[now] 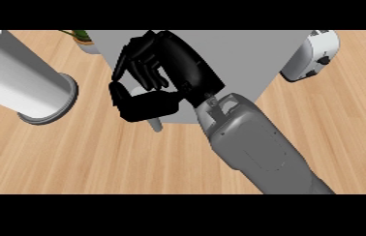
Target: Pick up the wine, place it into the cabinet and close the cabinet
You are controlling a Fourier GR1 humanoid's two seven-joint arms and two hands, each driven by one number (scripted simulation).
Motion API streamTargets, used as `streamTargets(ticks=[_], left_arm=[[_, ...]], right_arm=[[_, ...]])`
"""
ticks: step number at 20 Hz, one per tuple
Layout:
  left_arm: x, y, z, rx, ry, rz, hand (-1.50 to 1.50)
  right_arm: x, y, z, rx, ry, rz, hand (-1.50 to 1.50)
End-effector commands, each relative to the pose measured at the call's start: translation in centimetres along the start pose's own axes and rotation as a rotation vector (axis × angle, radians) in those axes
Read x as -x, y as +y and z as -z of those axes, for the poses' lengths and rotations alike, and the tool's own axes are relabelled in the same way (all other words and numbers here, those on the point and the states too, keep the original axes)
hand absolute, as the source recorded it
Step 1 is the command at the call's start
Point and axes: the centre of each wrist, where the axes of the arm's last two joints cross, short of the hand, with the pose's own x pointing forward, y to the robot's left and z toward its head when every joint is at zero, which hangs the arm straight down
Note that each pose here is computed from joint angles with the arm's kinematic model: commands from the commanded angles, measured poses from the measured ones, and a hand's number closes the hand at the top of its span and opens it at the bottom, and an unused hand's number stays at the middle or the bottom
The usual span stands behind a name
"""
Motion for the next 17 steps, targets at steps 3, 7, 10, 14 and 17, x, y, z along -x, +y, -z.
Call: streamTargets(ticks=[3, 7, 10, 14, 17], left_arm=[[1.3, -1.3, 1.1, 0.034, 0.031, -0.017, -1.50], [1.6, -2.1, 2.1, 0.016, 0.030, -0.011, -1.50], [2.6, -2.4, 2.4, 0.007, 0.016, -0.025, -1.50], [2.7, -3.8, 2.6, -0.001, 0.034, -0.027, -1.50], [4.2, -3.4, 2.7, -0.003, 0.022, -0.021, -1.50]], right_arm=[[2.0, -5.4, 1.9, 0.066, 0.029, -0.022, 1.50], [4.3, -5.8, 2.1, 0.086, 0.050, -0.064, 1.50], [3.5, -7.9, 2.1, 0.117, 0.024, -0.074, 1.50], [5.2, -7.5, 1.6, 0.111, 0.048, -0.091, 1.50], [4.3, -9.4, 1.5, 0.127, 0.018, -0.073, 1.50]])
